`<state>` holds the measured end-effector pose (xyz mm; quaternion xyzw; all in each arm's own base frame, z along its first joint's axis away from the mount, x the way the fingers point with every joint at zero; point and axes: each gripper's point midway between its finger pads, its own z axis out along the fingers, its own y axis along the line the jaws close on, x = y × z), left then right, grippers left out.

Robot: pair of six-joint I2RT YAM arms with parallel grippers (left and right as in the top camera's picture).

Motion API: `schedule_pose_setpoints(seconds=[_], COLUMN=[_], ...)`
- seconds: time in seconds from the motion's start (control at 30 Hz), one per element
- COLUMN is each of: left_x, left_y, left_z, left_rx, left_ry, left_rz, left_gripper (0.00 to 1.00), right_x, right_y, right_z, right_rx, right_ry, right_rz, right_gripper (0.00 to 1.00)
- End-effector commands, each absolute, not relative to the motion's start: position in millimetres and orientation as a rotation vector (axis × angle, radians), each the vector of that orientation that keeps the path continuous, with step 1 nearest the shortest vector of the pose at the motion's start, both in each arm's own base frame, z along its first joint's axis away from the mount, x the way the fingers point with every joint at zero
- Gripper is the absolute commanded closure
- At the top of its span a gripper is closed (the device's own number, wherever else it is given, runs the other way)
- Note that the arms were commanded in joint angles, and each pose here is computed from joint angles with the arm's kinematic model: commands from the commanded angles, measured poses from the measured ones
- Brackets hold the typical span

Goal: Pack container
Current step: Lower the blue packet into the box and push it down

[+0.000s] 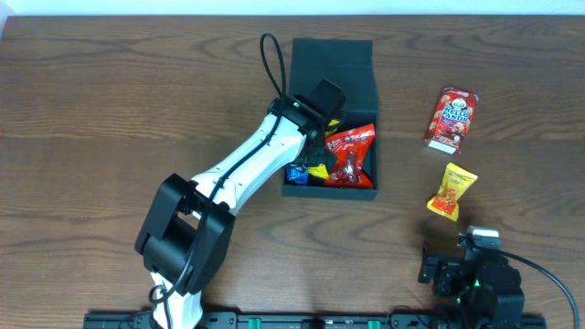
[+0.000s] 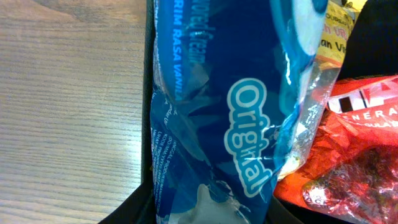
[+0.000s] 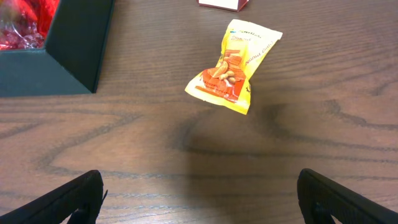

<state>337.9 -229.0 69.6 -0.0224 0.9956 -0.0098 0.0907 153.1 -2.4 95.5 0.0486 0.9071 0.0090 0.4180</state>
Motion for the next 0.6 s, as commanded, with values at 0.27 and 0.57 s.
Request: schedule_pose_setpoints(seconds=[0.27,0.57], left_x=[332.9,329.3], left_y=[-220.1,-218.4], left_z=[58.8,58.0], left_rx=[-0.187,-0.149], left_ry=[2.992,3.009], left_rz=[-0.007,0.005], left_gripper=[0.94,0.94], right_x=[152.3,152.3], right_y=[-4.1,-4.1], right_z=[94.0,94.0], right_rx=[0.125,0.125], right_ry=[2.278,2.278], right_rz=[0.012,0.011], right_gripper=[0.01,0.01])
